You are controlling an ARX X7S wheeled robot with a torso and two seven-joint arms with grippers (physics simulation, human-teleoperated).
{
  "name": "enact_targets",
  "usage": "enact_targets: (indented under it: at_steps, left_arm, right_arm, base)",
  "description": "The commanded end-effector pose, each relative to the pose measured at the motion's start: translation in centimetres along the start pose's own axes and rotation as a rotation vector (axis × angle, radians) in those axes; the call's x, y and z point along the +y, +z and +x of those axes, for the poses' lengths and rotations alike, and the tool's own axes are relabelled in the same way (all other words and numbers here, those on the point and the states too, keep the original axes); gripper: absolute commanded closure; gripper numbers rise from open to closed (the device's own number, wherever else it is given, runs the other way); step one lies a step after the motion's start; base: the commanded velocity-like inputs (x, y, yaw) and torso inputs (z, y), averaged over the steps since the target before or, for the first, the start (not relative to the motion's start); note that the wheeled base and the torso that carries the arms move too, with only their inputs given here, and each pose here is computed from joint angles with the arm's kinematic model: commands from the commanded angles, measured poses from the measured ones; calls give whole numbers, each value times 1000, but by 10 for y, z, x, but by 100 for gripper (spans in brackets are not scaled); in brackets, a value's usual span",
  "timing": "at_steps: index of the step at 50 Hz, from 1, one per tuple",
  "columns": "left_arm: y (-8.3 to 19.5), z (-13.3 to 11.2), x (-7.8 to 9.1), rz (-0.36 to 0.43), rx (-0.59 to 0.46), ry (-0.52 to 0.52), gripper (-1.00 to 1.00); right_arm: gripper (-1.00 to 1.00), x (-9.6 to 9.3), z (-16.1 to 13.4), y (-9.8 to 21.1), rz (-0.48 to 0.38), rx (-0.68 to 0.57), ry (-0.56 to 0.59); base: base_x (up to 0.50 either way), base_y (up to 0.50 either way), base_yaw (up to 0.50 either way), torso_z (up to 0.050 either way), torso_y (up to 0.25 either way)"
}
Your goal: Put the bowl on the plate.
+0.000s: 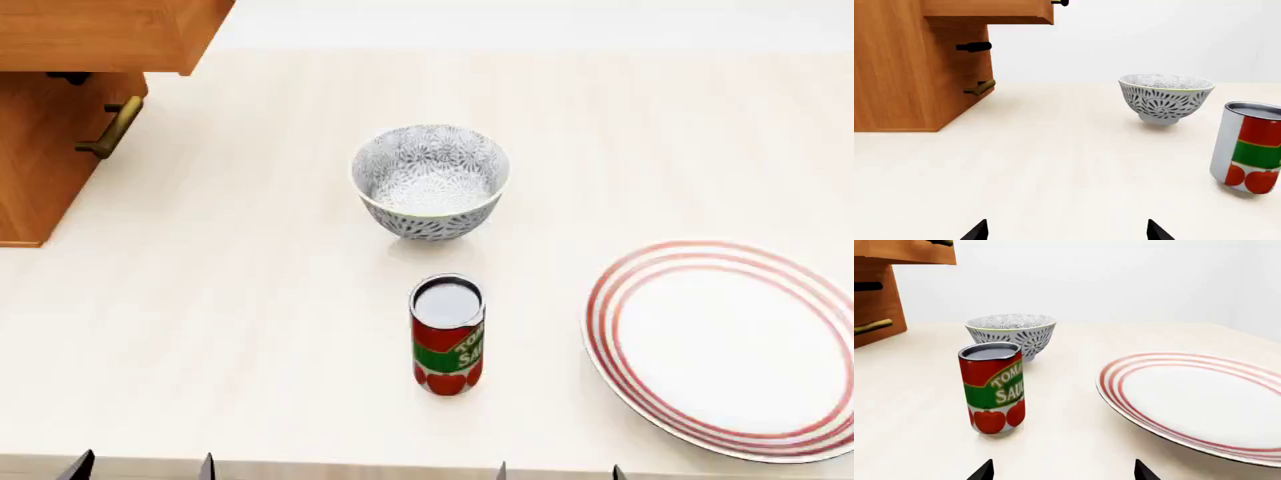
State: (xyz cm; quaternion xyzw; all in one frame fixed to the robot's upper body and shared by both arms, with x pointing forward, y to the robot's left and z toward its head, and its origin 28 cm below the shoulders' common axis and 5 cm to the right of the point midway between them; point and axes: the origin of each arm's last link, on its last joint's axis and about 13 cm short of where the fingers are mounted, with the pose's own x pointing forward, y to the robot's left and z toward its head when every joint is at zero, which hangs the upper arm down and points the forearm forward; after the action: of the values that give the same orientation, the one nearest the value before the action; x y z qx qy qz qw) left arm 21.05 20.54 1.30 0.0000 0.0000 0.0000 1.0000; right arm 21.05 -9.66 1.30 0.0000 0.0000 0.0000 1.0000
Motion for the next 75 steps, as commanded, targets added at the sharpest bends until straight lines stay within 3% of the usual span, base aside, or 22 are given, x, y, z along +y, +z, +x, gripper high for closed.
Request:
enact_targets:
  at_steps: [1,13,23,31,42,59,75]
  left_arm:
    - [0,0,3,12,-25,13,-100]
    - [-5,3,10,22,9,85,-100]
    - [11,-1,15,28,-31,116,-100]
    - [43,-12,17,-11,-99,113,-100]
    - [76,-26,20,-28,-205,119,-100]
    - [90,-33,23,-36,-253,130,-100]
    - [92,-34,23,-40,-255,123,-100]
  right_arm:
    - [-100,-1,0,1,-2,5,-11]
    - [-100,0,0,2,-25,17,-13]
    - [-100,-1,-4,21,-30,-25,-14]
    - [-100,-1,-17,71,-22,-167,-19]
    - [-100,-1,-34,110,-31,-298,-22]
    - [-100,-4,-39,122,-61,-347,-37]
    - [-100,-5,-40,122,-58,-354,-32]
  base:
    - [0,0,0,0,0]
    - [0,0,0,0,0]
    - [0,0,0,0,0]
    - [0,0,0,0,0]
    - [0,0,0,0,0]
    - [0,0,0,0,0]
    - [489,0,0,0,0]
